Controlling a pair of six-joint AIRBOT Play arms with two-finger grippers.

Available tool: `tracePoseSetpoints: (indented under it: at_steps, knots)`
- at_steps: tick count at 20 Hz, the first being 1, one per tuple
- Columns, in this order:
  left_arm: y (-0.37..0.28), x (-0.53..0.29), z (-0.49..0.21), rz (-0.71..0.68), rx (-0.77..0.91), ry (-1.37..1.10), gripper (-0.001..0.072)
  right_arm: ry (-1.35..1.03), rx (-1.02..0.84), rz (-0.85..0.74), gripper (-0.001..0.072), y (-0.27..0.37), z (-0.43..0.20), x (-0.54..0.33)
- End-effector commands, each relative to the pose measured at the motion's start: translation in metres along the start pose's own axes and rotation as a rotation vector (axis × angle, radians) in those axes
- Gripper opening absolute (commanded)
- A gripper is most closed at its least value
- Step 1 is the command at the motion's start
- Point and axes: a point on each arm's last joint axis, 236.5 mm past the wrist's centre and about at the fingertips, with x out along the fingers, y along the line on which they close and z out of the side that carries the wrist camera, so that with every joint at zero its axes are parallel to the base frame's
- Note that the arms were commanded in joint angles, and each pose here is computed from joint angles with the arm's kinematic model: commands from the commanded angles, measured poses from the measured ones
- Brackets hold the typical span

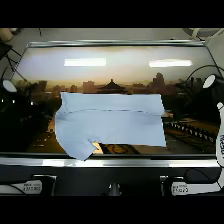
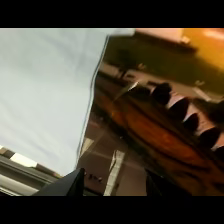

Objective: Fold the shirts.

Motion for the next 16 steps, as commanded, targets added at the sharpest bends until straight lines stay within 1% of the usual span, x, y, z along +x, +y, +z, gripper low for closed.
tracePoseSetpoints:
  at_steps: [1, 2, 4, 8, 12, 13, 14, 15, 16]
  knots:
    - [-0.005, 0.050, -0.093, -0.099, -0.037, 0.051, 0.0500, 0.011, 0.016, 0.068, 0.0365, 0.025, -0.037, 0.024]
    - [-0.006, 0.061, -0.114, -0.108, -0.036, 0.059, 0.0500, 0.001, 0.018, 0.060, 0.0365, 0.027, -0.041, 0.026]
    - [-0.011, 0.075, -0.134, -0.130, -0.061, 0.044, 0.0501, -0.011, 0.016, 0.046, 0.0364, 0.028, -0.042, 0.024]
    - [-0.029, 0.091, -0.133, -0.227, -0.140, 0.007, 0.0500, -0.015, 0.015, 0.039, 0.0364, 0.027, -0.042, 0.022]
    - [-0.031, 0.096, -0.125, -0.207, -0.144, -0.021, 0.0500, -0.008, 0.015, 0.028, 0.0366, 0.024, -0.044, 0.023]
    - [-0.032, 0.097, -0.121, -0.198, -0.139, -0.036, 0.0468, -0.002, 0.015, 0.036, 0.0375, 0.026, -0.046, 0.023]
    - [-0.033, 0.099, -0.119, -0.192, -0.140, -0.044, 0.0431, 0.005, 0.017, 0.046, 0.0445, 0.029, -0.049, 0.026]
    - [-0.035, 0.100, -0.117, -0.185, -0.136, -0.051, 0.0369, 0.015, 0.022, 0.059, 0.0508, 0.034, -0.055, 0.032]
    - [-0.038, 0.102, -0.116, -0.179, -0.130, -0.056, 0.0359, 0.029, 0.024, 0.070, 0.0507, 0.038, -0.062, 0.039]
